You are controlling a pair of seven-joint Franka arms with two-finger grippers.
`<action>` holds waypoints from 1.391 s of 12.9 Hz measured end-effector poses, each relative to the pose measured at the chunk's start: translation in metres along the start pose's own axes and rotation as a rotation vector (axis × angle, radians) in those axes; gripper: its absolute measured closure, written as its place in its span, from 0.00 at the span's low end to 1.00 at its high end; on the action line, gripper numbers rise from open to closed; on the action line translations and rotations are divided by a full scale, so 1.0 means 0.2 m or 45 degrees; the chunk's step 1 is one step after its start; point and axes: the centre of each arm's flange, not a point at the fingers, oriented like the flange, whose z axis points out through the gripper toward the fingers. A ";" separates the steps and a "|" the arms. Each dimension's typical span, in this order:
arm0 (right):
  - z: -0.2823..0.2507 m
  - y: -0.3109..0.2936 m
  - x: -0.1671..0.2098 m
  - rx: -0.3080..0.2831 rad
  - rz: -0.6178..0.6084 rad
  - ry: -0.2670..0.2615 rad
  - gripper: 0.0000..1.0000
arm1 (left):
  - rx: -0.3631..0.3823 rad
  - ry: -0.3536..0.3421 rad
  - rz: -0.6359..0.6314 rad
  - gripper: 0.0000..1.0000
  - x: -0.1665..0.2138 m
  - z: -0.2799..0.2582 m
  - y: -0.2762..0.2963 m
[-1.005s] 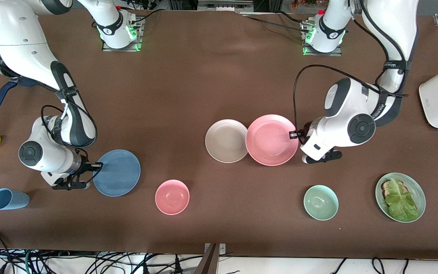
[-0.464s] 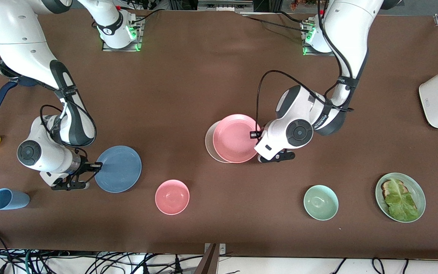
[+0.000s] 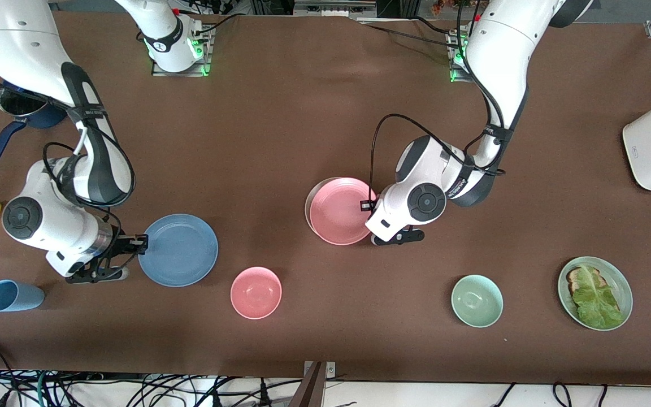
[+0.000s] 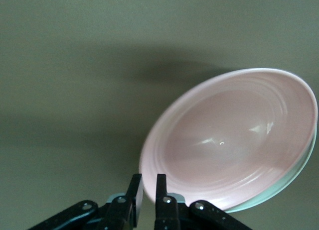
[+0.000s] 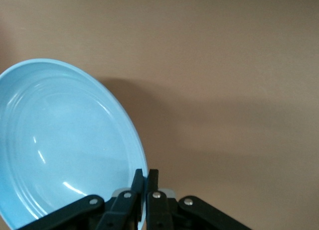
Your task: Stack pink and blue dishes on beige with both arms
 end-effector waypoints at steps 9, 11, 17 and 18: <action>-0.51 -0.62 -0.06 0.133 0.061 -0.065 0.96 | 0.034 0.030 -0.091 0.00 0.10 -0.40 -0.32; -0.48 -0.96 -0.12 0.127 0.115 -0.085 0.96 | 0.096 0.004 -0.096 0.00 0.15 -0.46 -0.50; -0.11 -1.90 -0.37 0.092 0.330 -0.062 0.96 | 0.128 -0.088 0.068 0.00 0.28 -0.62 -1.05; -0.02 -1.97 -0.41 0.086 0.349 -0.077 0.96 | 0.117 -0.110 0.093 0.00 0.30 -0.66 -1.21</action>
